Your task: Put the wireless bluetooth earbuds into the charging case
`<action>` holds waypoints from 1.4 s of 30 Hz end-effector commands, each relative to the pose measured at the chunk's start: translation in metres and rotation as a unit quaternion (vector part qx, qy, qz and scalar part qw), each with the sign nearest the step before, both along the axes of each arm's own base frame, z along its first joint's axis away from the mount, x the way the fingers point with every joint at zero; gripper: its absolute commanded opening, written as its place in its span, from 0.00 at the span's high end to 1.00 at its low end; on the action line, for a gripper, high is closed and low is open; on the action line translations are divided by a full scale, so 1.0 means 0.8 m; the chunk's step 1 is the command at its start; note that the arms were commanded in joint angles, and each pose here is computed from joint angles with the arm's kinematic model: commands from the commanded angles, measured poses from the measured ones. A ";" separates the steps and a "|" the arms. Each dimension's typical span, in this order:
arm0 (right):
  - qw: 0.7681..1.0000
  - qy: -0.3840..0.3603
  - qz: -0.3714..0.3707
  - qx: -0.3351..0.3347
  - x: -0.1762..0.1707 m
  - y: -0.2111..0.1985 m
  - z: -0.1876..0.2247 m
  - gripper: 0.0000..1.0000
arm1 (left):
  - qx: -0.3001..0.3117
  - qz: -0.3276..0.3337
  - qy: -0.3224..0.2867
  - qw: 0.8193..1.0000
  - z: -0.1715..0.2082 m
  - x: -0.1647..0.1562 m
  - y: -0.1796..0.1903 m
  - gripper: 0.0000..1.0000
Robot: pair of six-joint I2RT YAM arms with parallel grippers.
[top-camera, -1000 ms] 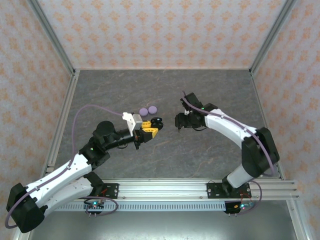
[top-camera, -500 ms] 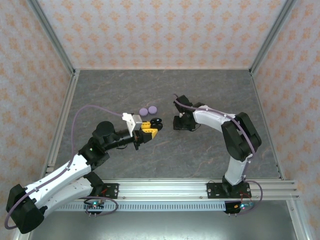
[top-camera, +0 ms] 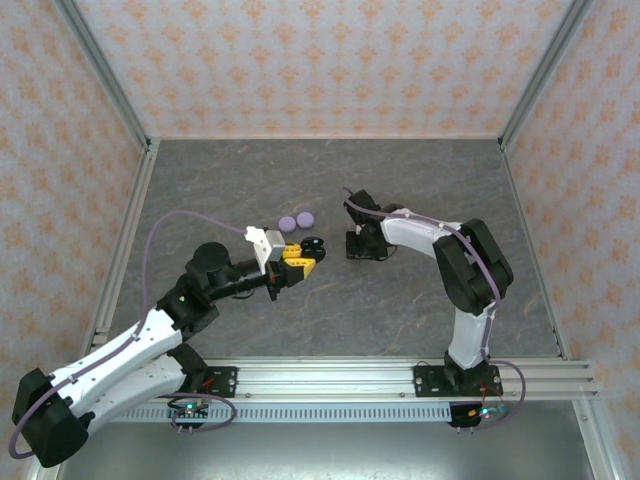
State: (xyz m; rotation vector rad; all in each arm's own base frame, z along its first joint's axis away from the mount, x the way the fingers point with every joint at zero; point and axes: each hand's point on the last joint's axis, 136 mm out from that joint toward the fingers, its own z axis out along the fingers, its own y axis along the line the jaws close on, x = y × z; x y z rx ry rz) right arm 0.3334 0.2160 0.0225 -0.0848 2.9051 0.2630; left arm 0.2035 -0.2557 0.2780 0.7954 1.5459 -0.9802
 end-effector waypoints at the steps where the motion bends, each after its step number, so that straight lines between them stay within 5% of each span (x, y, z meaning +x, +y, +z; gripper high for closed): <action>1: 1.000 0.006 -0.001 -0.008 0.002 -0.004 -0.007 0.71 | -0.009 0.001 -0.030 1.000 0.022 -0.003 0.002 0.94; 10: 0.999 -0.017 -0.004 0.029 0.002 0.005 0.016 0.79 | -0.009 0.001 -0.028 1.000 0.023 -0.003 0.002 0.94; 19: 0.986 -0.142 -0.014 0.091 -0.002 0.002 0.149 0.80 | -0.017 0.010 -0.024 1.000 0.022 0.002 0.002 0.94; 31: 0.925 -0.336 0.029 0.175 -0.075 0.019 0.352 0.81 | -0.024 0.015 -0.013 1.000 0.016 0.016 -0.007 0.94; 42: 0.882 -0.393 0.114 0.234 -0.127 0.090 0.410 0.82 | -0.026 0.031 -0.007 0.999 0.015 0.024 -0.005 0.94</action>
